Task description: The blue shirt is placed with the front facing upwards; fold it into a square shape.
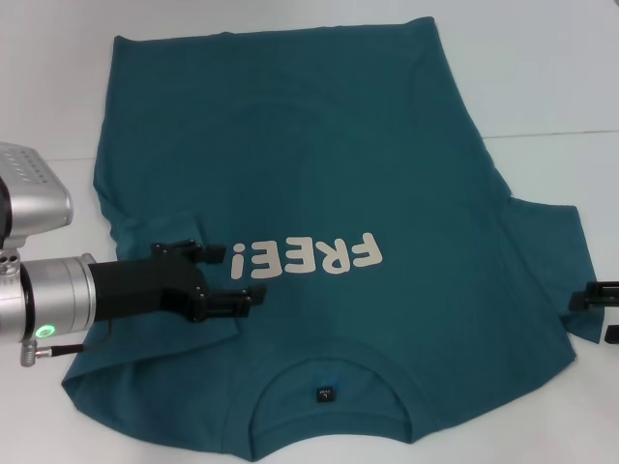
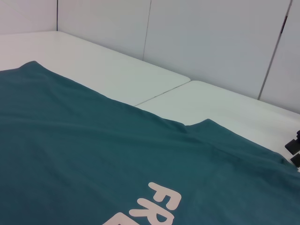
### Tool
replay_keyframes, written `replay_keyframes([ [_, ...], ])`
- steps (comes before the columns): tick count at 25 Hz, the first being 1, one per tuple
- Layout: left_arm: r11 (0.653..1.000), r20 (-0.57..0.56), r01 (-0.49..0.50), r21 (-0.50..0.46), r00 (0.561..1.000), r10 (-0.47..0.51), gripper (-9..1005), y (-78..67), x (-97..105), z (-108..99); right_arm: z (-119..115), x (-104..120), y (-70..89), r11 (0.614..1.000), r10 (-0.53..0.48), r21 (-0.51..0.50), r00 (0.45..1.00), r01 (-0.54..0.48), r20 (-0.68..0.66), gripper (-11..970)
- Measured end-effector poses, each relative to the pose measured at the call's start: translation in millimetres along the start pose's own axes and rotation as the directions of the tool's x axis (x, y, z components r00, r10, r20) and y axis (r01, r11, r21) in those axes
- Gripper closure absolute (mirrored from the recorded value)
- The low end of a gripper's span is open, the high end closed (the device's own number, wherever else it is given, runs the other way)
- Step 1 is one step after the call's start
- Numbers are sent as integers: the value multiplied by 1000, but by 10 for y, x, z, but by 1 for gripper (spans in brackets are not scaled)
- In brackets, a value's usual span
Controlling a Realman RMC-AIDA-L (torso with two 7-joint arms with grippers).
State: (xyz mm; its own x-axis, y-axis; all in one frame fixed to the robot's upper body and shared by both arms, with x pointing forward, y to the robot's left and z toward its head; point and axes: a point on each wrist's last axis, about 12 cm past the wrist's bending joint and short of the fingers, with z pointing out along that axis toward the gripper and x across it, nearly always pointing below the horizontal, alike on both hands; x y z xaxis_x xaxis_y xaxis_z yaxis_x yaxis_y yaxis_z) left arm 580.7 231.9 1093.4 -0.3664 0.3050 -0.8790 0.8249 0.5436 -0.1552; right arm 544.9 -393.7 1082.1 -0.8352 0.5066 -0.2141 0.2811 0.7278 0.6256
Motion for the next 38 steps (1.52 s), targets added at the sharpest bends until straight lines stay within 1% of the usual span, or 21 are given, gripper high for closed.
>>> replay_keyframes([
  [16,1000,0,2,-2,1000,-2,90,1,7,-5,65,17,9,1000,9,-5,1000,-9,-9,263],
  [20,1000,1,3,-3,1000,-3,89,2,9,-7,47,18,-9,1000,11,-5,1000,-11,-3,357],
  [26,1000,0,3,-2,1000,-3,90,1,8,-6,46,22,-12,1000,-11,-8,1000,11,-2,497],
  [29,1000,1,3,-3,1000,-3,91,3,8,-7,49,20,-9,1000,-23,-8,1000,23,-2,615],
  [32,1000,2,4,-3,1000,-4,90,4,8,-9,-41,-30,15,999,-21,-34,1000,22,6,734],
  [33,1000,2,4,-3,1000,-4,89,4,7,-9,-102,-56,20,999,-19,-47,1000,19,3,836],
  [34,1000,2,3,-3,1000,-3,89,5,4,-8,-249,-127,22,998,-14,-64,1000,14,7,938],
  [35,1000,2,1,-2,1000,-1,89,4,-2,-7,-249,-127,22,998,-14,-64,1000,14,7,922],
  [38,1000,2,-6,-1,1000,6,91,2,-17,-6,-452,-209,43,997,-9,-74,1000,10,22,873],
])
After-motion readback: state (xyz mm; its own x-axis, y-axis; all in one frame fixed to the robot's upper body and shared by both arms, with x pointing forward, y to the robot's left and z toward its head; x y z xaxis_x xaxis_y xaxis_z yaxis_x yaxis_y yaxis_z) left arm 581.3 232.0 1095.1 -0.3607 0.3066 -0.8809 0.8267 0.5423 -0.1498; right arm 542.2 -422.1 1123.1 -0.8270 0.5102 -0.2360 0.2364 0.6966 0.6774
